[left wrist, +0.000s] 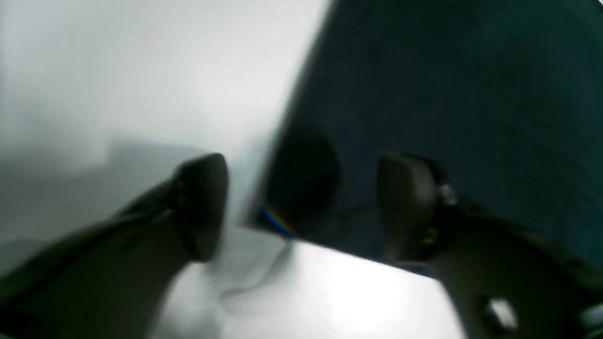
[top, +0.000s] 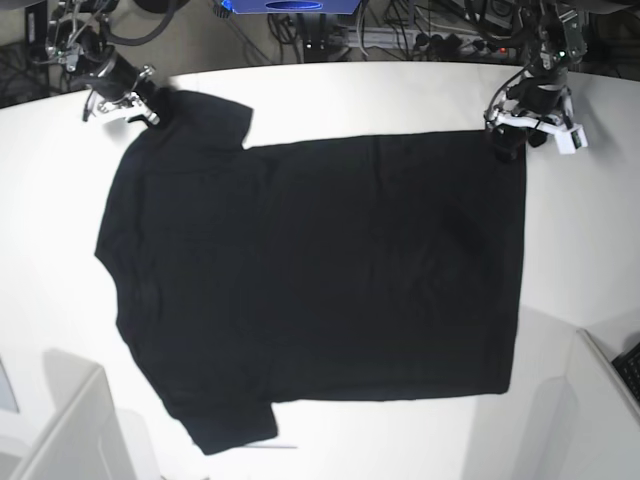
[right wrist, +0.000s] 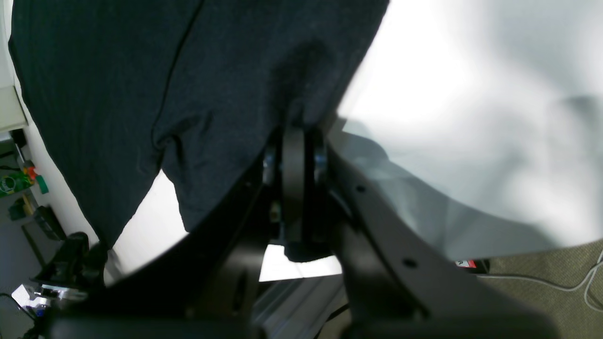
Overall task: Fold the T-shirt properly
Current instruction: 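Move both grippers down to the shoulder corners of the black T-shirt, then grasp the shirt's shoulder corners with both grippers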
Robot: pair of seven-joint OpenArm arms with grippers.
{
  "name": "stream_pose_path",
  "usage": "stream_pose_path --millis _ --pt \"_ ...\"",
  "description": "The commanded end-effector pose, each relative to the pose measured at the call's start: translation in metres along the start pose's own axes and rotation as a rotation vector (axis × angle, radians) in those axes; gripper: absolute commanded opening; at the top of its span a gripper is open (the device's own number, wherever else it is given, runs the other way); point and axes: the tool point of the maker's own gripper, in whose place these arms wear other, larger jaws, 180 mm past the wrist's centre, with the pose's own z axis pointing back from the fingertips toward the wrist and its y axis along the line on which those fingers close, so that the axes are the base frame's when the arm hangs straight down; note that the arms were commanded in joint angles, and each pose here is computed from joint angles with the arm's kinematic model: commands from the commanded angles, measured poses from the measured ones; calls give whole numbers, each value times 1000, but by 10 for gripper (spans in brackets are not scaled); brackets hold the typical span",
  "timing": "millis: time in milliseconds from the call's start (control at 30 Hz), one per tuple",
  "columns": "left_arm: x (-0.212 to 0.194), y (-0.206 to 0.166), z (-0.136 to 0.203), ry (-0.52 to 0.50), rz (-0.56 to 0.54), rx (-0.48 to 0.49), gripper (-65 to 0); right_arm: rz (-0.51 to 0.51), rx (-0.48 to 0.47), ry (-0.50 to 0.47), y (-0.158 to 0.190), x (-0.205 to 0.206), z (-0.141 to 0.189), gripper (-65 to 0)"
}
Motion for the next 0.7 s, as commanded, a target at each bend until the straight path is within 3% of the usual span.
stream_pose_path --millis 0,200,467,667 --pt "-2 -1 2 12 -8 -8 -304 11 -69 30 -15 -7 2 -650" --pt "-7 3 2 22 -1 3 -650 42 -52 5 -5 0 8 -650" --pt "-5 5 5 21 -18 6 -650 63 -79 -96 -8 25 39 -650" --pt "-8 4 27 30 -70 2 -650 92 -92 -114 -7 25 54 -650"
